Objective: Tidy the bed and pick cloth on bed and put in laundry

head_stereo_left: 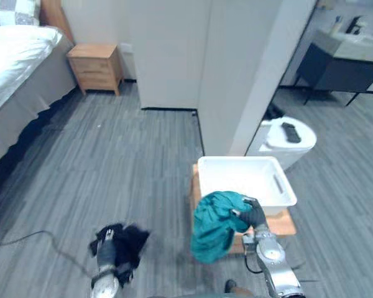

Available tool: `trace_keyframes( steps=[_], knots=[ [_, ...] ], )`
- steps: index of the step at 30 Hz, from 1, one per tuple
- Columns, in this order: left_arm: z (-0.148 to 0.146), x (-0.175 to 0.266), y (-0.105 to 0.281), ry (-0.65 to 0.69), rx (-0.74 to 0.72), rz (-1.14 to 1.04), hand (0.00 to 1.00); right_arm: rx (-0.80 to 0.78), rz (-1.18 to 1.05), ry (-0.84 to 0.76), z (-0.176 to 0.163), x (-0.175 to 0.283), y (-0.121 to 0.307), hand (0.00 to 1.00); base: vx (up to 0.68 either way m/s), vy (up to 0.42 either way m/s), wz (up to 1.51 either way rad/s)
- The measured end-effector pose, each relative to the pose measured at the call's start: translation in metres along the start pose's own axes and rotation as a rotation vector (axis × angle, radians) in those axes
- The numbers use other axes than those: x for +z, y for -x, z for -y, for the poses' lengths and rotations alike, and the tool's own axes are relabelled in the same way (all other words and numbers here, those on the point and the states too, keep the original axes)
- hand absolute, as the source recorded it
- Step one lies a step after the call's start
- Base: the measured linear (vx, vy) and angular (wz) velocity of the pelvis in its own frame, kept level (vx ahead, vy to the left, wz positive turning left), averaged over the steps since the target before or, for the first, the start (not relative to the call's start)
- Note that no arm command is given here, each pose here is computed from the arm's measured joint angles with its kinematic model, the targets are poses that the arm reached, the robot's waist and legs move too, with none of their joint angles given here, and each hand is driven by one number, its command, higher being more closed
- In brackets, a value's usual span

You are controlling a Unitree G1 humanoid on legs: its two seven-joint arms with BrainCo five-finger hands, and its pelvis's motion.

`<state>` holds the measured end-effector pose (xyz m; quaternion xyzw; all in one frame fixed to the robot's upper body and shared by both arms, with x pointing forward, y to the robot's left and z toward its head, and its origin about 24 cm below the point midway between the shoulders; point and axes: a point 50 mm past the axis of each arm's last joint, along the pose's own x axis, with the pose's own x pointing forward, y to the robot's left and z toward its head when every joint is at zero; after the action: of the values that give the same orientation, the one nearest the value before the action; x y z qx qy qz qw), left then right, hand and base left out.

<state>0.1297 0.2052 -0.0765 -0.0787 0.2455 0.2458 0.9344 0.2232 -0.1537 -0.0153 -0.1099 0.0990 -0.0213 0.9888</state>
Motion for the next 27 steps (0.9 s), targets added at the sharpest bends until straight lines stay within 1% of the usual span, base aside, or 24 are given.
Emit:
trace_keyframes(
  steps=[2, 3, 5, 7, 9, 12, 16, 19, 21, 23, 27],
  knots=[
    [0.017, -0.004, 0.004, 0.029, -0.053, -0.017, 1.00, -0.002, 0.000, 0.019, 0.004, -0.001, -0.001, 1.00, 0.24, -0.219, -0.28],
    [0.020, -0.003, 0.003, 0.030, -0.069, -0.011, 1.00, -0.008, 0.000, 0.023, 0.007, -0.001, -0.002, 1.00, 0.18, -0.150, -0.40],
    [0.031, 0.010, -0.004, 0.022, -0.110, 0.038, 1.00, -0.040, 0.000, 0.035, 0.018, -0.001, -0.005, 1.00, 0.13, -0.116, -0.30],
    [0.038, 0.014, -0.004, 0.003, -0.146, 0.057, 1.00, -0.048, -0.014, 0.040, 0.021, -0.004, -0.004, 1.00, 0.12, -0.037, 0.05],
    [0.054, 0.024, -0.006, -0.057, -0.256, 0.103, 1.00, -0.063, -0.018, 0.014, 0.022, -0.004, -0.003, 1.00, 0.10, 0.019, 0.77],
    [0.076, 0.027, -0.003, -0.102, -0.382, 0.122, 1.00, -0.085, -0.047, 0.006, 0.027, -0.011, 0.002, 1.00, 0.03, 0.082, 0.77],
    [0.071, 0.032, -0.007, -0.171, -0.401, 0.148, 1.00, -0.090, 0.013, -0.007, 0.025, 0.003, 0.001, 1.00, 0.03, 0.032, 0.29],
    [0.061, 0.032, -0.009, -0.182, -0.368, 0.146, 1.00, -0.091, 0.137, 0.000, 0.027, 0.033, -0.008, 1.00, -0.07, -0.010, -0.38],
    [0.054, 0.033, -0.011, -0.190, -0.349, 0.146, 1.00, -0.080, 0.239, 0.037, 0.031, 0.059, -0.022, 1.00, -0.11, -0.064, -0.35],
    [0.053, 0.033, -0.011, -0.186, -0.341, 0.146, 1.00, -0.089, 0.344, 0.113, 0.044, 0.089, -0.036, 1.00, -0.08, -0.089, -0.06],
    [0.055, 0.032, -0.010, -0.164, -0.344, 0.139, 1.00, -0.130, 0.495, 0.214, 0.063, 0.137, -0.055, 1.00, -0.08, -0.087, -0.05]
  ],
)
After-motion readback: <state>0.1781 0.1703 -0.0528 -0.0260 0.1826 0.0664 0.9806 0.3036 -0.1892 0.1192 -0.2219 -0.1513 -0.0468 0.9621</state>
